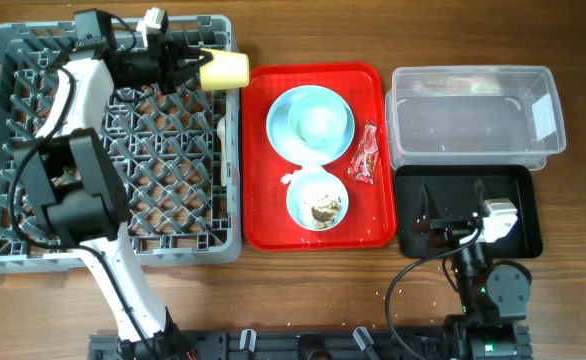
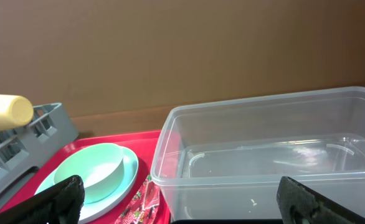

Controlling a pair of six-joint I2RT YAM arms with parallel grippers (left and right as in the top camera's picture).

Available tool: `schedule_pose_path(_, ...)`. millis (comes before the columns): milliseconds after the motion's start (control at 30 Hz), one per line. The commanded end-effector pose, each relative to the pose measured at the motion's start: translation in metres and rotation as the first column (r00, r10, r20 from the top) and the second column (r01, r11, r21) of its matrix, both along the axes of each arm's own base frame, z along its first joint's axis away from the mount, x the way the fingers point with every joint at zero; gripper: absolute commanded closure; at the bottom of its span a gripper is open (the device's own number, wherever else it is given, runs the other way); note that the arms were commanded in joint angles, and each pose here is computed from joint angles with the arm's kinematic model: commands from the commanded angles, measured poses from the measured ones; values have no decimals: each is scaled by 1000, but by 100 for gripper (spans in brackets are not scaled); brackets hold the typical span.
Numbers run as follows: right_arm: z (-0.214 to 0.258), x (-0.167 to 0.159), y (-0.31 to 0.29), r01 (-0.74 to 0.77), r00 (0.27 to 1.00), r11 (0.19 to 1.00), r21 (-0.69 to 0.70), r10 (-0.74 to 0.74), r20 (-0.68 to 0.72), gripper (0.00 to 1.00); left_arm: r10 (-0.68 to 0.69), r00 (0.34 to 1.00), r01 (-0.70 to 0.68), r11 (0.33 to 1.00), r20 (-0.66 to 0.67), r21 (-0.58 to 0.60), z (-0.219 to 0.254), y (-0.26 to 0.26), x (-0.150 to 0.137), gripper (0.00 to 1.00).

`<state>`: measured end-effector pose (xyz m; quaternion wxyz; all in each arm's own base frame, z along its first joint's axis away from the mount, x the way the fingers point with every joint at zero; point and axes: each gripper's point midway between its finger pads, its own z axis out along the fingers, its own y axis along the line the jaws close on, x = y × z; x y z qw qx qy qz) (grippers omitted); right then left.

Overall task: Sort waste into correct bins and load items into the dishwasher rack
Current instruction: 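Grasp the yellow cup rim with the left gripper and lift it, then carry the yellow cup over the rack and set it down upright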

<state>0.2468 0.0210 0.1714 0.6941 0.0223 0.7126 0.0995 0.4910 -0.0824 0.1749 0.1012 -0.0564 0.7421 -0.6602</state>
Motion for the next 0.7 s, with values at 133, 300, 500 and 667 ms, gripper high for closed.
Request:
schedule_pose_path(133,1,0,0,2,1000,1000,12,-2,6,0,105,987,-77,974,-123,214,-52,16,5,96)
schedule_pose_path(300,1,0,0,2,1000,1000,13,-2,6,0,148,968,-81,949,-202,305,-71,24,-2,96)
schedule_pose_path(500,1,0,0,2,1000,1000,13,-2,6,0,228,930,-65,873,-287,483,-103,42,-15,96)
schedule_pose_path(667,1,0,0,2,1000,1000,13,-2,6,0,240,926,-57,851,-291,522,-109,44,-16,96)
